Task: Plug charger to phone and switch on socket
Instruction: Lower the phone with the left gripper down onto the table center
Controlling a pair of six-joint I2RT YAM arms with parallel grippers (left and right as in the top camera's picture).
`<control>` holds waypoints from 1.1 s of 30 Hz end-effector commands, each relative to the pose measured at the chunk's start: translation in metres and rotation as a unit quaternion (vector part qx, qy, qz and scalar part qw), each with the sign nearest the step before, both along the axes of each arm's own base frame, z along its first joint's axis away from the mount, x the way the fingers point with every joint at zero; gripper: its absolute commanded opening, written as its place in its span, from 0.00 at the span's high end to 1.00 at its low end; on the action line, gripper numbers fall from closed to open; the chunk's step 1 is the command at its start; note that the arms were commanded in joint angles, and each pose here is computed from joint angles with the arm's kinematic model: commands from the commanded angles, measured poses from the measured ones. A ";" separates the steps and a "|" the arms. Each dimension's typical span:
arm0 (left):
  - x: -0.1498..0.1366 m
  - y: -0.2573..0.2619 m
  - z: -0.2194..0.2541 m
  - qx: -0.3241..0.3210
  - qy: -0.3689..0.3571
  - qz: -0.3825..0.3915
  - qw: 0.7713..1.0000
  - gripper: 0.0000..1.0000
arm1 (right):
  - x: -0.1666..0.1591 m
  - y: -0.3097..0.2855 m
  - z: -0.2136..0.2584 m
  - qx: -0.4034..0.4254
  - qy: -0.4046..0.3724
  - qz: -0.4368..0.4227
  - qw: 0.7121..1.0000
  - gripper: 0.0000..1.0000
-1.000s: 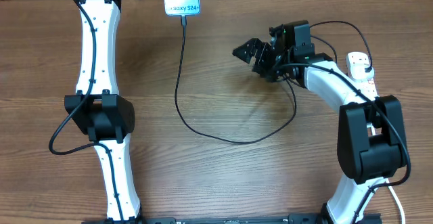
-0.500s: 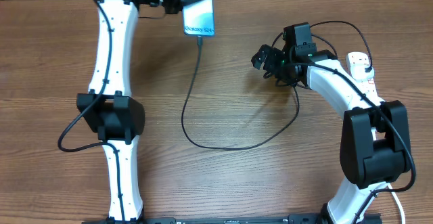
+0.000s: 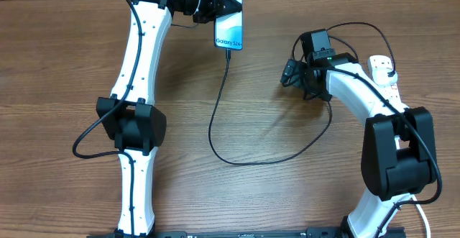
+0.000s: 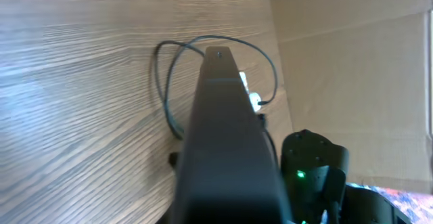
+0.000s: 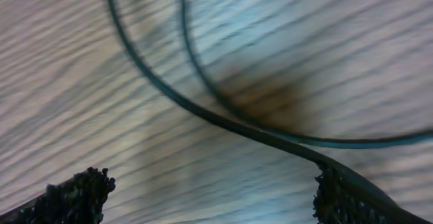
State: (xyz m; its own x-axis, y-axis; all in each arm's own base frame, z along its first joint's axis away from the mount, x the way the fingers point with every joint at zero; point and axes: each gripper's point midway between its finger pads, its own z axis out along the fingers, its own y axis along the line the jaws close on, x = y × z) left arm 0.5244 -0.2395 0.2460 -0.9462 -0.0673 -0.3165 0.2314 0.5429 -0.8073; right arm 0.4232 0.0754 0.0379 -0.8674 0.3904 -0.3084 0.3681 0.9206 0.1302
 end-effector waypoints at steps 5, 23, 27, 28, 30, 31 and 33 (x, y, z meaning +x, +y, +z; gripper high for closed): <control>0.001 0.008 -0.023 0.032 0.009 0.007 0.999 0.96 | 0.009 -0.017 0.022 -0.025 -0.028 -0.018 0.999 0.00; -0.007 -0.001 -0.103 0.044 0.076 -0.003 0.996 0.96 | 0.016 0.064 0.041 0.142 -0.070 0.199 0.967 0.00; -0.009 -0.013 -0.114 0.043 0.070 -0.012 0.997 0.96 | 0.018 0.064 0.042 0.145 -0.072 0.190 0.968 0.00; -0.010 -0.016 -0.117 0.043 0.071 -0.013 0.996 0.96 | 0.019 0.063 0.043 0.148 -0.074 0.185 0.969 0.00; -0.011 -0.020 -0.122 0.043 0.075 -0.013 0.996 0.96 | 0.021 0.062 0.043 0.153 -0.075 0.171 0.970 0.00; -0.012 -0.022 -0.126 0.042 0.078 -0.012 0.996 0.96 | 0.022 0.062 0.044 0.156 -0.075 0.165 0.971 0.00; -0.013 -0.023 -0.131 0.041 0.083 -0.010 0.996 0.96 | 0.022 0.061 0.044 0.158 -0.075 0.160 0.972 0.00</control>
State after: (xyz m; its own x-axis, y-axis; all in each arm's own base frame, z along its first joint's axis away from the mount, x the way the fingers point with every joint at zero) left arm 0.5161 -0.2556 0.1181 -0.9831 -0.0275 -0.1809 0.1255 0.6179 -0.7761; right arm 0.4349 0.1373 0.0570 -0.9373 0.1625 -0.3082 0.0168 0.9046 0.4259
